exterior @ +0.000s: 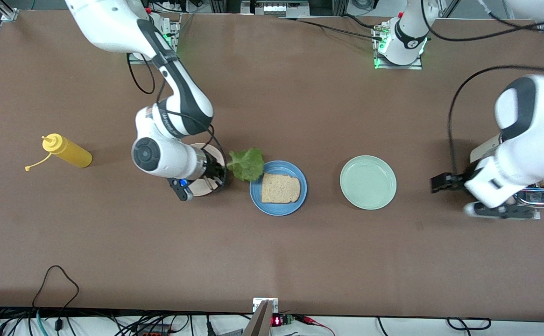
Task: Make sandwich in blue plate with both arms
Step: 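Carry the lettuce over the blue plate with the right gripper while the left gripper withdraws, then lower the lettuce onto the bread with the right gripper and open it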
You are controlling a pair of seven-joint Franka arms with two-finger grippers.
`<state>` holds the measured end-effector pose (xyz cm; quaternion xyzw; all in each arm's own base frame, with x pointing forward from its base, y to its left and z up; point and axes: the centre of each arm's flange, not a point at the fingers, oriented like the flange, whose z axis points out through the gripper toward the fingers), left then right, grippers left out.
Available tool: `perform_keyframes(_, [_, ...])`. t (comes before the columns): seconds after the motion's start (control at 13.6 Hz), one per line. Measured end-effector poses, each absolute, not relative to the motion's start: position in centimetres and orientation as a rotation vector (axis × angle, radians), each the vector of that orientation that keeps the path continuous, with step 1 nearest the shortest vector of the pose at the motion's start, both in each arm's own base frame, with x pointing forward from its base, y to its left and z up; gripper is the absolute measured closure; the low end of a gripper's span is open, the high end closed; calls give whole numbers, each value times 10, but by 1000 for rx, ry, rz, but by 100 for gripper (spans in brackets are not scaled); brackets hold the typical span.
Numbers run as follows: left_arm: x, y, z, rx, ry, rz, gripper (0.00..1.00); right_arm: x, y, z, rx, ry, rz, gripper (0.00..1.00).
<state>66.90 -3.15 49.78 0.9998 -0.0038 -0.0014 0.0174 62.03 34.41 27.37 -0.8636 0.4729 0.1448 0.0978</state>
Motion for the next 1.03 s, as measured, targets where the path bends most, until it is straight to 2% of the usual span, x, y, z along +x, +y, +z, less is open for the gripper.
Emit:
perform_keyframes(0.29, [618, 6, 571, 3094, 85, -106, 0, 630, 378, 248, -2391, 1524, 362, 93])
perform_keyframes(0.66, [587, -4, 576, 3098, 76, -122, 0, 623, 403, 227, -2298, 1577, 321, 92])
perform_keyframes(0.88, [580, -7, 568, 3099, 72, -140, 0, 616, 413, 215, -2301, 1588, 325, 83])
perform_keyframes(1.03, [574, -7, 562, 3101, 72, -126, 0, 613, 416, 209, -2307, 1590, 330, 66])
